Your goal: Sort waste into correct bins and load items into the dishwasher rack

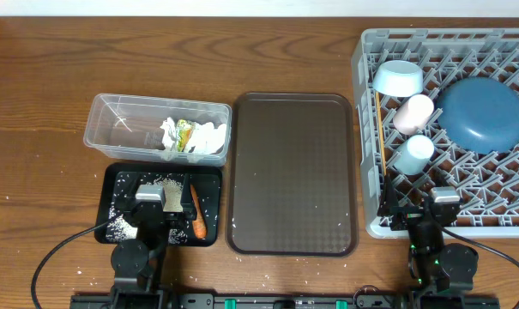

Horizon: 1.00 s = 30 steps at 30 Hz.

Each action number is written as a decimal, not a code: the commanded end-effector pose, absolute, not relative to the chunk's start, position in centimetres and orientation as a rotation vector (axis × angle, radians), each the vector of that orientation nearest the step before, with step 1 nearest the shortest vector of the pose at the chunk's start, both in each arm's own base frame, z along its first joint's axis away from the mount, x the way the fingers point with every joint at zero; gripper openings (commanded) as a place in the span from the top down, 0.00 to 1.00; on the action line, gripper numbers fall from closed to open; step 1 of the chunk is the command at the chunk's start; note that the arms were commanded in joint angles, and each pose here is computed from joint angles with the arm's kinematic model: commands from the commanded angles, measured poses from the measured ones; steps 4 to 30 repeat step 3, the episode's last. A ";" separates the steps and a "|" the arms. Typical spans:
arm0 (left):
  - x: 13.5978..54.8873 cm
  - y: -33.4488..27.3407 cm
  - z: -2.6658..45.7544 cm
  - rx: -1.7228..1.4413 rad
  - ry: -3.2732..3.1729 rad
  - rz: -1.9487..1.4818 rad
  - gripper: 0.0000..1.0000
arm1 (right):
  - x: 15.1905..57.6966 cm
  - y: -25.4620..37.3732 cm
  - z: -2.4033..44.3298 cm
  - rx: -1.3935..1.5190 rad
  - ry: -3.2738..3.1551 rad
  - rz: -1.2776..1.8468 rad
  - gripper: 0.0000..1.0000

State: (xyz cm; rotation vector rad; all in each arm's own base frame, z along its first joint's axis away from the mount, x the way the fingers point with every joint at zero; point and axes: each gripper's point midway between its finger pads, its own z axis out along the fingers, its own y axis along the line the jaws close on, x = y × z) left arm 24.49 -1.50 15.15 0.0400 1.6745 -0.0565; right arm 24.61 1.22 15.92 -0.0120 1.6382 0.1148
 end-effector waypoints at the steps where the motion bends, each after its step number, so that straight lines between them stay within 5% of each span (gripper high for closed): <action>1: 24.4 -1.6 13.7 0.059 1.722 -0.051 0.02 | 24.6 0.7 15.9 0.008 1.636 0.099 0.01; 30: 24.4 -1.6 13.7 0.059 1.722 -0.051 0.02 | 24.6 0.7 15.9 0.008 1.636 0.099 0.01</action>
